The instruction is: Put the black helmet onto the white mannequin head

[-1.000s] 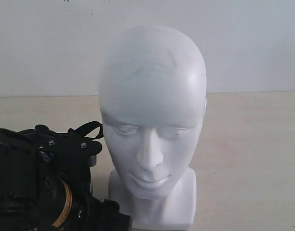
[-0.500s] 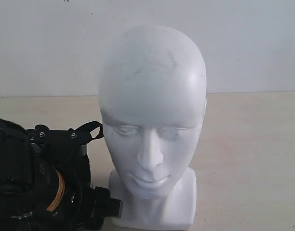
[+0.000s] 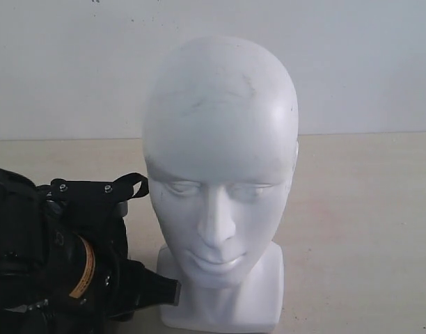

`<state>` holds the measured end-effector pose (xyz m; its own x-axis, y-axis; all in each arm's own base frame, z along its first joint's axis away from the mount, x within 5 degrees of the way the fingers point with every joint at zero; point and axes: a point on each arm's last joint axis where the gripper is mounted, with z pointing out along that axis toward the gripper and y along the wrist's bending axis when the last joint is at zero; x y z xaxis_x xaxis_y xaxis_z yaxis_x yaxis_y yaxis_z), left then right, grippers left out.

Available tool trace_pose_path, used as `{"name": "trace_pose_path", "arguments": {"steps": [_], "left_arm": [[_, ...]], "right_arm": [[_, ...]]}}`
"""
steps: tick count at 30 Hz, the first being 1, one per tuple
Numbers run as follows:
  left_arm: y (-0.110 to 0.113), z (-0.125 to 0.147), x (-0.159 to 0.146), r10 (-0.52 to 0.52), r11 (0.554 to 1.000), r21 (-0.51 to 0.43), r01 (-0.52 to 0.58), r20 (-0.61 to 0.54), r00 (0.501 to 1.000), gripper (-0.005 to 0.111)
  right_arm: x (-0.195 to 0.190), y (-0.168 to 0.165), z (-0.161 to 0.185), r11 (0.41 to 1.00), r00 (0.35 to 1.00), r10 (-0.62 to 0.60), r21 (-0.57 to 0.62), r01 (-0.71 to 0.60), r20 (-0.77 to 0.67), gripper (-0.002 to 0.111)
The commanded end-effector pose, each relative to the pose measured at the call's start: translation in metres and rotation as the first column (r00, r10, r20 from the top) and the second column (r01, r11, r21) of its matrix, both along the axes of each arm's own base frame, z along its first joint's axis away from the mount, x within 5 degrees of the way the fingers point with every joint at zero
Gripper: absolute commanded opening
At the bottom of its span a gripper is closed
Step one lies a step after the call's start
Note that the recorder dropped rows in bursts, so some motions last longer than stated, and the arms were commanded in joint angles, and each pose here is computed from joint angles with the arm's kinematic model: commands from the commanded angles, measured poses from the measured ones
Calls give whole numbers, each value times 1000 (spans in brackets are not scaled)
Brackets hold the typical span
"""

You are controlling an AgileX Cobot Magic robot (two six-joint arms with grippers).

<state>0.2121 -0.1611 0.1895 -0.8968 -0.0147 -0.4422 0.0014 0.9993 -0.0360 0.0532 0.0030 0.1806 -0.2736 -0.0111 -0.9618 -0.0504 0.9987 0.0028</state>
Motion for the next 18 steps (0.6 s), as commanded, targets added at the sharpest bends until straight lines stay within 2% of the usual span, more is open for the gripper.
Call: {"name": "trace_pose_path", "arguments": {"steps": [1,5,8,11,18], "left_arm": [[8,-2,-2,31,997,67,-30,-24,999,4],[20,-1,-7,53,979,201,-38,-71,996,4],[27,7,-11,30,967,255,-7,-86,996,4],[30,18,-14,28,972,234,-15,-53,998,4],[44,62,-28,22,993,110,-32,96,995,4]], "right_arm": [[0,0,0,1000,1000,-1,-9,1,8,0],[0,0,0,1000,1000,-1,-9,1,8,0],[0,0,0,1000,1000,-1,-9,1,6,0],[0,0,0,1000,1000,-1,-9,1,6,0],[0,0,0,1000,1000,-1,-9,1,6,0]]}}
